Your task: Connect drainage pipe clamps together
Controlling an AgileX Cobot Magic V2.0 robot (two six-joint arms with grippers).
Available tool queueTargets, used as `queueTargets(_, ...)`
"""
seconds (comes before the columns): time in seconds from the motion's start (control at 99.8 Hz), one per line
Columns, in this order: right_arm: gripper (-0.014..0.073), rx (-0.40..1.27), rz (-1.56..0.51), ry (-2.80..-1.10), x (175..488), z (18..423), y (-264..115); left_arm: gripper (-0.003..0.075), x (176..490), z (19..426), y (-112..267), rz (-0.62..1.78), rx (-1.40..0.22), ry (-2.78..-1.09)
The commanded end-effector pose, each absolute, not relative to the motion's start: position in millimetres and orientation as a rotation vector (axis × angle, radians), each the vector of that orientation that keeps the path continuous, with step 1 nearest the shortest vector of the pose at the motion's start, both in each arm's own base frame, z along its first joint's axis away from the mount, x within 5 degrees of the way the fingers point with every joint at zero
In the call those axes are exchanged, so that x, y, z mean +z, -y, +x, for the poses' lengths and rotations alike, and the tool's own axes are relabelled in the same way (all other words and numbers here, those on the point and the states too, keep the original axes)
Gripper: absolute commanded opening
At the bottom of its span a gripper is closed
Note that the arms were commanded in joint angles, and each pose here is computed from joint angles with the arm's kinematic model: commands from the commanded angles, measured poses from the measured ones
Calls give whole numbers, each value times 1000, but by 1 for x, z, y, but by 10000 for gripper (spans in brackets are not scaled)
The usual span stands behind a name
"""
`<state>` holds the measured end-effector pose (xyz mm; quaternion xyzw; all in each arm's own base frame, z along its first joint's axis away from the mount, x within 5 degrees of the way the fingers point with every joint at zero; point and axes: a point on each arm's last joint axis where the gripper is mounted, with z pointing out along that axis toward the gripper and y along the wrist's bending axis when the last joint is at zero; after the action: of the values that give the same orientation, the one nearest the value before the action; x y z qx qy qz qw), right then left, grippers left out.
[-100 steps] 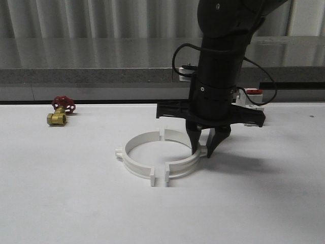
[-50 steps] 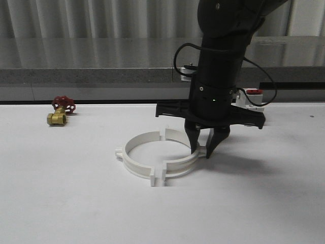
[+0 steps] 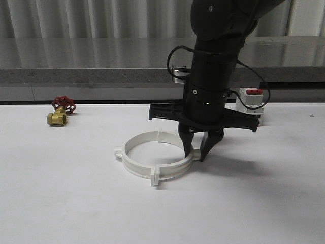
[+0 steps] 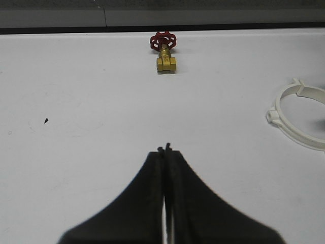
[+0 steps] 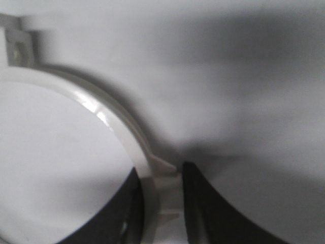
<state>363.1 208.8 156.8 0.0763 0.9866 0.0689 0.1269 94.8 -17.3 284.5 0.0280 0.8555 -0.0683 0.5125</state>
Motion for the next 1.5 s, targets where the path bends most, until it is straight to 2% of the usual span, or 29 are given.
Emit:
queueTargets(0.0, 11, 270, 217, -2790, 182, 368, -212, -20, 299, 97, 19, 66, -189, -1964)
queueTargets(0.08, 18, 285, 227, -2786, 182, 368, -213, -20, 299, 97, 19, 66, -189, -1964)
queueTargets(0.15, 68, 294, 229, -2780, 183, 368, -213, -20, 299, 97, 19, 66, -189, -1964)
queueTargets(0.25, 205, 304, 230, -2774, 183, 369, -214, -20, 299, 97, 19, 66, -189, -1964)
queueTargets(0.371, 421, 305, 230, -2773, 183, 369, -214, -20, 299, 97, 19, 66, -189, -1964)
queueTargets(0.471, 508, 304, 230, -2774, 183, 368, -214, -20, 299, 97, 19, 66, -189, -1964)
queueTargets(0.731, 513, 291, 192, -2778, 192, 369, -213, -20, 299, 97, 19, 66, -189, -1964)
queueTargets(1.012, 513, 348, 7, -2604, 264, 368, -202, -20, 299, 97, 19, 66, -189, -1964)
queueTargets(1.312, 513, 236, -23, -2387, 355, 340, -129, -20, 299, 97, 19, 66, -189, -1964)
queueTargets(1.492, 513, 130, 44, -2333, 377, 295, -72, -20, 299, 97, 19, 66, -189, -1964)
